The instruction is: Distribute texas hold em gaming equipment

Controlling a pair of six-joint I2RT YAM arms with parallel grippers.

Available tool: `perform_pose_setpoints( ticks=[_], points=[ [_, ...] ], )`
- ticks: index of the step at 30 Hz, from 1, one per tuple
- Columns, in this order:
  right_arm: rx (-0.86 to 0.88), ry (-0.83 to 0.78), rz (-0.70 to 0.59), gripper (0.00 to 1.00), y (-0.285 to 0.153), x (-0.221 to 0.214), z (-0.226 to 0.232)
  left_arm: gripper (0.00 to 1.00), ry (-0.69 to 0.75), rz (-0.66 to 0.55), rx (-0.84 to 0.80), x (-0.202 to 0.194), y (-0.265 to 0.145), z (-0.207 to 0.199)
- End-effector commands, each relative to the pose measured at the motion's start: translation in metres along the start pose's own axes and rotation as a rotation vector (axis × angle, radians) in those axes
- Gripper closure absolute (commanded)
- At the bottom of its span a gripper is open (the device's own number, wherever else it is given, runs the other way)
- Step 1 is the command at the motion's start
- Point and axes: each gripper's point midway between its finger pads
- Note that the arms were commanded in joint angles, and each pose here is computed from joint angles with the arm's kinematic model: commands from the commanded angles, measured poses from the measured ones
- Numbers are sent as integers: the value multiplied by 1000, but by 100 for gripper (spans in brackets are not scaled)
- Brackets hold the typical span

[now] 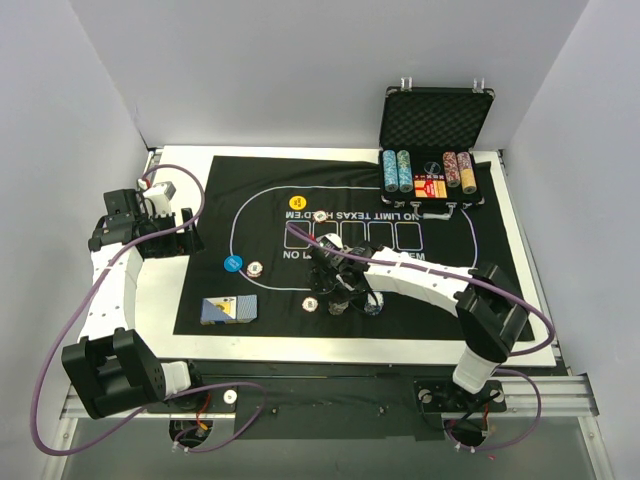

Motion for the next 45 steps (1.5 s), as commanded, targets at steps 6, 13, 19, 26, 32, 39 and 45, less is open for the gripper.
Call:
perform_pose_setpoints(
  ticks=[6, 13, 19, 26, 32, 39, 45],
  points=[
    [-17, -5, 16, 46, 2, -2, -1, 7, 21, -49, -10, 9, -5, -3],
    [-19, 4, 4, 58, -1, 1, -3, 7, 25, -53, -2, 10, -7, -2],
    [-26, 2, 9, 60, 2, 1, -7, 7, 27, -56, -2, 12, -7, -2],
    [-13, 7, -32, 67, -16, 17, -7, 7, 27, -55, 1, 13, -7, -1],
    [7, 8, -72, 70, -38, 42, -2, 7, 26, -57, -2, 15, -7, -2],
    [54, -6, -87, 71, -23, 85, 29, 7, 19, -51, -1, 16, -4, 0],
    [124, -22, -63, 72, 19, 118, 77, 7, 10, -44, -4, 14, -1, 1]
  ],
)
Point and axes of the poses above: each gripper's point midway between its finger pads, its own y axis out along the fingers, its own z axis along the line the jaws close on, x = y × z
